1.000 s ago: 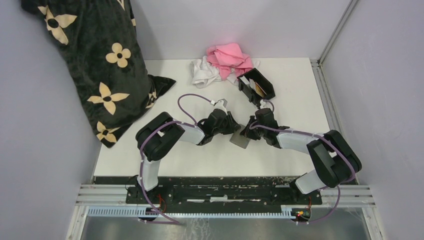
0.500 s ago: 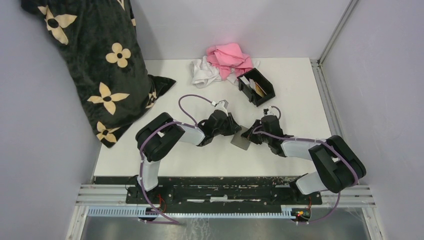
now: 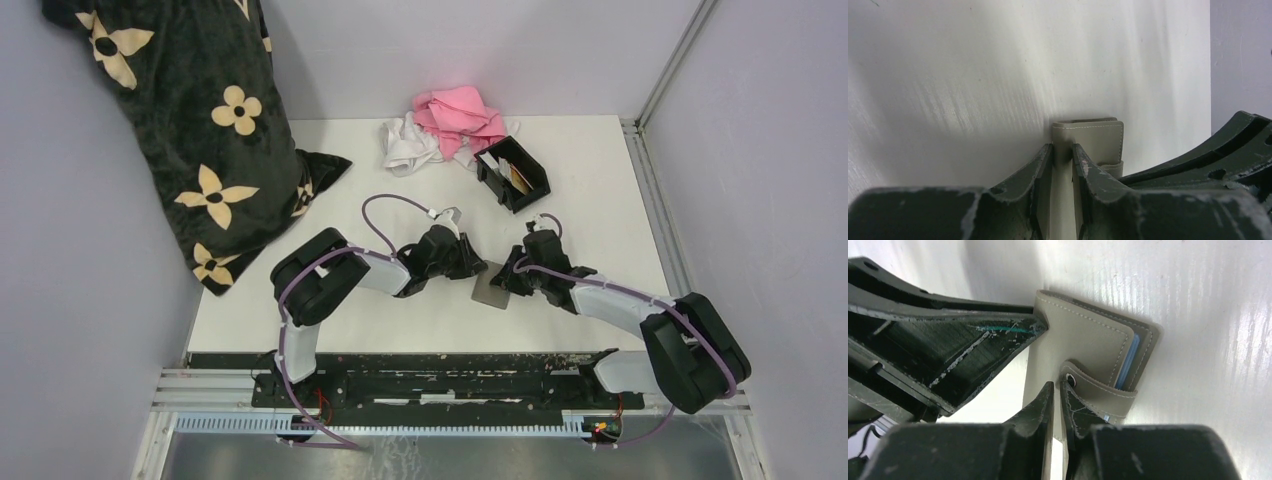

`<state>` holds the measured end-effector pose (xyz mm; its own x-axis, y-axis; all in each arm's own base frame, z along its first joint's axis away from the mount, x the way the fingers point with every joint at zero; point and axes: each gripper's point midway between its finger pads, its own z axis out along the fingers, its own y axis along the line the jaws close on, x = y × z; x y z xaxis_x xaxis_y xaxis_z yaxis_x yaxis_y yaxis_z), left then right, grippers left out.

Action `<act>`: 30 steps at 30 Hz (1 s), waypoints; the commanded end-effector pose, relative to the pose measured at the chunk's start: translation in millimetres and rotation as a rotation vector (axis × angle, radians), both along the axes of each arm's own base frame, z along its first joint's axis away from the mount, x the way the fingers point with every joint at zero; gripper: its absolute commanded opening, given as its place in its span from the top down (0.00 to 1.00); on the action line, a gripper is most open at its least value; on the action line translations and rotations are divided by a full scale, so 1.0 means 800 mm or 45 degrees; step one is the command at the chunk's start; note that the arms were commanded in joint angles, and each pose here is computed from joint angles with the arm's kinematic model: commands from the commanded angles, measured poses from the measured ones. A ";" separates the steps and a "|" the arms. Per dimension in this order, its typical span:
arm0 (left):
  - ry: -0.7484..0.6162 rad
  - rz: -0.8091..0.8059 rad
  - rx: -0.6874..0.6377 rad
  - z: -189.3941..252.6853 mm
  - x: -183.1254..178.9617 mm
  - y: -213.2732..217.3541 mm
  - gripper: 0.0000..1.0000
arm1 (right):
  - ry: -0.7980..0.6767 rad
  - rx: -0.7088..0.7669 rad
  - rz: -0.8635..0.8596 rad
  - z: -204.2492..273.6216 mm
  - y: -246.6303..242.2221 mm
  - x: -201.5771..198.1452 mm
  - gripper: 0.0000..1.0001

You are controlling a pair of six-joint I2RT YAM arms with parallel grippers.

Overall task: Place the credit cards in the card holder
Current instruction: Close the card holder at the center of the board.

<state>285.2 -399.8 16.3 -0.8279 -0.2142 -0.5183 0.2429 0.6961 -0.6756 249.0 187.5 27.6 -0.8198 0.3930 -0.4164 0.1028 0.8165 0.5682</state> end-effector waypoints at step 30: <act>0.221 -0.096 0.198 -0.056 -0.090 0.055 0.64 | -0.070 -0.626 0.266 0.084 -0.013 -0.035 0.71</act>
<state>246.0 -389.3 19.7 -0.8598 -0.1644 -0.4834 0.2606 0.6728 -0.6924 212.5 200.1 84.5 -0.8666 0.0294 -0.4981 -0.1335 0.9482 0.2883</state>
